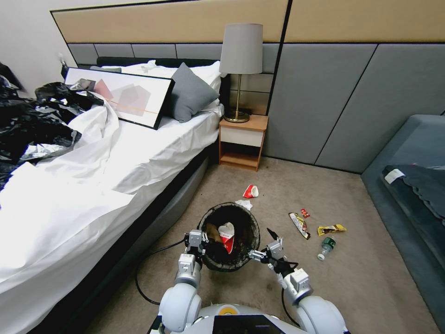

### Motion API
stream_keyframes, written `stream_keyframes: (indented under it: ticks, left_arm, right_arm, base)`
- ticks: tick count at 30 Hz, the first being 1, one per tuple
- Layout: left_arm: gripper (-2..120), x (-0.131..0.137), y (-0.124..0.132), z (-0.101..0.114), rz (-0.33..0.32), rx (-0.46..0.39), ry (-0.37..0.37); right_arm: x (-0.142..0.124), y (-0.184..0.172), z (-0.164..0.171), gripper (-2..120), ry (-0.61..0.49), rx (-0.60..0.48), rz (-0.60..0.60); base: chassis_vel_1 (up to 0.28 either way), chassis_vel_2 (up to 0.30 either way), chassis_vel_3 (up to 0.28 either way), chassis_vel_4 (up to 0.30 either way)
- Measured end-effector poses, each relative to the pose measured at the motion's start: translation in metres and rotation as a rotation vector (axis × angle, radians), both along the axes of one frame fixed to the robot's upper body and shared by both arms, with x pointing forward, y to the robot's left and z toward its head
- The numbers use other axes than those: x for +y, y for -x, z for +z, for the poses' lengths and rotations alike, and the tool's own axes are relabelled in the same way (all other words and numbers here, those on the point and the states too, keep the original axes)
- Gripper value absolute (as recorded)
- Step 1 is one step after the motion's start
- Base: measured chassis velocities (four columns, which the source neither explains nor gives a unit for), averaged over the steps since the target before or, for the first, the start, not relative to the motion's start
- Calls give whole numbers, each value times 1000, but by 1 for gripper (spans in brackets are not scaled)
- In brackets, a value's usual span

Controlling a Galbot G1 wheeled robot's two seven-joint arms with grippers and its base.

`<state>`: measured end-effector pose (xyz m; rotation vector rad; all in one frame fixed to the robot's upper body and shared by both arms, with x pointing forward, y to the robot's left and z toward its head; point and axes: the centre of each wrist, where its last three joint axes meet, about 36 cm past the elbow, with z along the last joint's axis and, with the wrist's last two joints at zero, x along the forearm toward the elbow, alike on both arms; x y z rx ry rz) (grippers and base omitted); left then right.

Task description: Pick up the trash bin, then pick up the garbage from the floor and place it into the trash bin.

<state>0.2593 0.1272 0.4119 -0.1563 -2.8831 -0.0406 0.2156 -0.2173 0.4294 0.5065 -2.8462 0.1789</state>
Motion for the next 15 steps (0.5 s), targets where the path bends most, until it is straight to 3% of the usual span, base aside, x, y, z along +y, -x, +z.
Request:
stream_keyframes:
  ticks: [4, 10, 15]
  left_arm:
    - [1, 1, -1, -3, 3, 7, -2]
    - [1, 3, -2, -7, 13, 15, -3]
    - [1, 6, -1, -7, 26, 16, -4]
  right_arm:
    - [2, 5, 6, 100, 0, -37, -34]
    - [8, 12, 11, 100, -2, -203, -182]
    - [10, 18, 6, 100, -20, -265, -266]
  base:
    - [0, 0, 0, 0]
    - [0, 0, 0, 0]
    - [0, 0, 0, 0]
